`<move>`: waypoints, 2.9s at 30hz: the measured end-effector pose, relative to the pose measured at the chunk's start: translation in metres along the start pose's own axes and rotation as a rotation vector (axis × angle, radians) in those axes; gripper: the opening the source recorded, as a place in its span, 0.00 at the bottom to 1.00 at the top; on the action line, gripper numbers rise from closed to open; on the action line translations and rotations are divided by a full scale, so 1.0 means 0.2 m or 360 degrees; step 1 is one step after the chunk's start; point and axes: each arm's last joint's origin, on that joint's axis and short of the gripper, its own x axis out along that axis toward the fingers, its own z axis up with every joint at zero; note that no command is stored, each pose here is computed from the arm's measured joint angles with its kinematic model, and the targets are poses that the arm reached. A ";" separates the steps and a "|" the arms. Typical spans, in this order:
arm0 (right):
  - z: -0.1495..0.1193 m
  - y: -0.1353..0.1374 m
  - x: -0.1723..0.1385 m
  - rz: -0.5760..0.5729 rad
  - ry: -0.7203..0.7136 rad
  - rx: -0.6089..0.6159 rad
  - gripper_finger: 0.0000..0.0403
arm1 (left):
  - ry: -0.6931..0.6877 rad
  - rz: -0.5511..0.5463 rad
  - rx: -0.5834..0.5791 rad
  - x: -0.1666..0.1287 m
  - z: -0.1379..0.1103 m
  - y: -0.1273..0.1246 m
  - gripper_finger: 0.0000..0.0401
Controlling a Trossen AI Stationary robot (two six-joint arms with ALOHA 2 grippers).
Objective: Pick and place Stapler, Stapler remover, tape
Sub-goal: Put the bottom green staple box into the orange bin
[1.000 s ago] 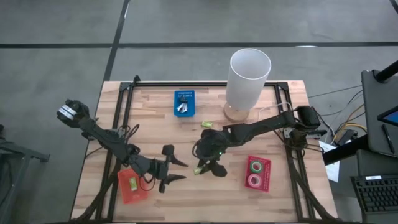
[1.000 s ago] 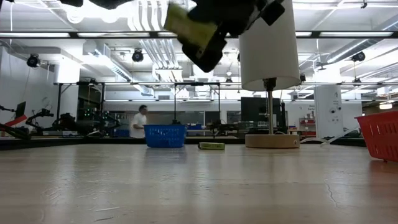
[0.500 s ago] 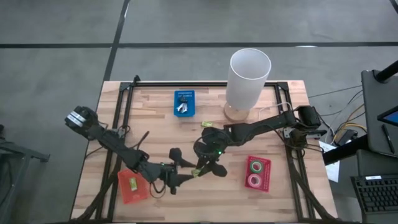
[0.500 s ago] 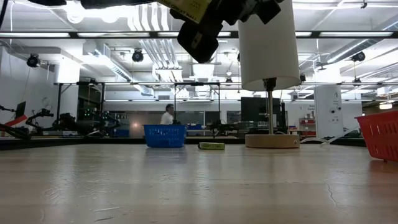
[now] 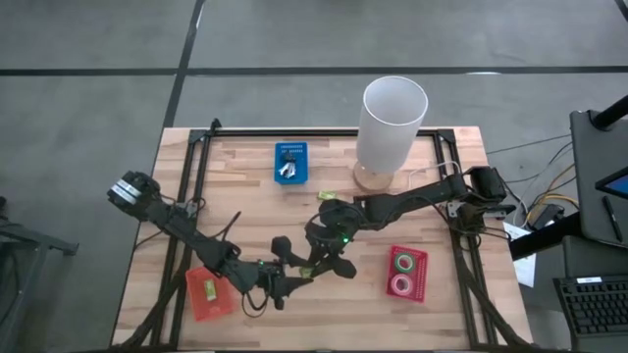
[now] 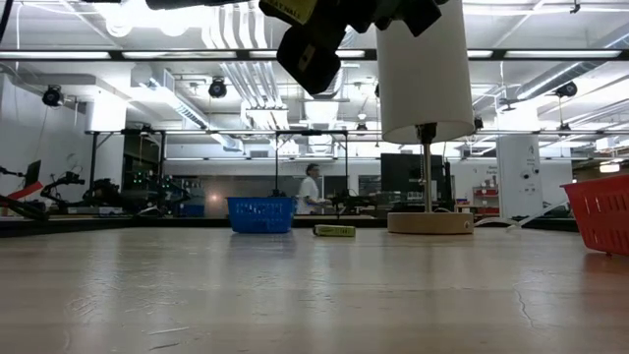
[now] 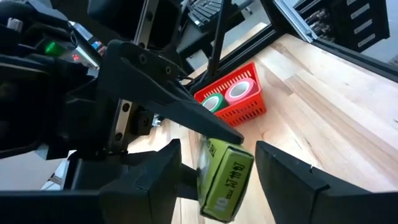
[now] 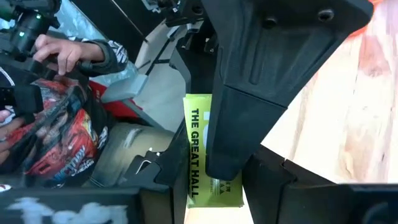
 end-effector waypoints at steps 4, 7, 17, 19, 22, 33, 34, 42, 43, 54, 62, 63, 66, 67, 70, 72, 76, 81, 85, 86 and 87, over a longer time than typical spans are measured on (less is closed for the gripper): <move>0.00 0.00 0.00 0.0001 -0.0003 -0.0006 0.28 | -0.0004 0.0005 -0.0023 0.00 0.01 0.00 0.44; 0.00 0.00 0.00 0.0000 -0.0004 -0.0008 0.29 | 0.0000 0.0002 -0.0020 0.00 0.00 0.00 0.35; -0.01 0.00 0.00 -0.0006 0.0023 0.0043 0.35 | 0.0006 -0.0010 -0.0049 0.00 0.00 0.00 0.11; -0.02 0.00 -0.01 -0.0018 0.0067 0.0068 0.36 | 0.0010 -0.0013 -0.0071 -0.01 0.00 0.00 0.11; -0.04 0.01 -0.03 -0.0039 0.0152 0.0084 0.40 | 0.0028 -0.0023 -0.0125 -0.01 0.00 -0.01 0.14; -0.17 0.02 -0.04 -0.0081 0.0443 0.0172 0.49 | 0.0215 -0.0118 -0.0410 -0.11 -0.01 -0.02 0.14; -0.19 0.02 -0.03 -0.0083 0.0459 0.0182 0.49 | 0.0245 -0.0126 -0.0462 -0.12 -0.01 -0.02 0.10; -0.39 0.01 0.01 -0.0211 0.0612 0.0258 0.48 | 0.0322 -0.0172 -0.0707 -0.13 -0.04 -0.02 0.06; -0.42 0.01 0.02 -0.0239 0.0623 0.0261 0.48 | 0.0348 -0.0183 -0.0727 -0.12 -0.06 -0.02 0.10; -0.52 0.07 0.06 -0.0198 0.0546 0.0165 0.44 | 0.0743 -0.0300 -0.0886 0.07 -0.31 0.11 0.52; -0.46 0.16 -0.05 -0.0196 0.0397 0.0023 0.41 | 0.0930 -0.0568 -0.0879 0.14 -0.45 0.12 0.57; -0.46 0.17 -0.06 -0.0222 0.0378 0.0010 0.41 | 0.0932 -0.0581 -0.0857 0.14 -0.46 0.12 0.57; -0.44 0.21 -0.11 -0.0291 0.0297 -0.0044 0.42 | 0.0952 -0.0569 -0.0756 0.16 -0.49 0.09 0.57; -0.44 0.22 -0.12 -0.0308 0.0280 -0.0056 0.42 | 0.0960 -0.0567 -0.0735 0.18 -0.50 0.09 0.57; -0.42 0.24 -0.16 -0.0300 0.0215 -0.0081 0.42 | 0.0997 -0.0559 -0.0716 0.22 -0.53 0.06 0.57; -0.42 0.26 -0.19 -0.0295 0.0191 -0.0094 0.41 | 0.0992 -0.0565 -0.0699 0.24 -0.54 0.04 0.57; -0.40 0.28 -0.21 -0.0308 0.0145 -0.0115 0.39 | 0.0999 -0.0577 -0.0676 0.28 -0.56 0.02 0.57; -0.39 0.29 -0.22 -0.0317 0.0128 -0.0125 0.37 | 0.1011 -0.0566 -0.0721 0.29 -0.56 0.02 0.55; -0.39 0.29 -0.22 -0.0316 0.0128 -0.0126 0.36 | 0.1019 -0.0575 -0.0727 0.28 -0.55 0.02 0.47; -0.39 0.29 -0.22 -0.0316 0.0128 -0.0130 0.35 | 0.1016 -0.0575 -0.0728 0.28 -0.55 0.02 0.44; -0.39 0.29 -0.22 -0.0319 0.0128 -0.0130 0.35 | 0.1015 -0.0575 -0.0729 0.28 -0.55 0.02 0.42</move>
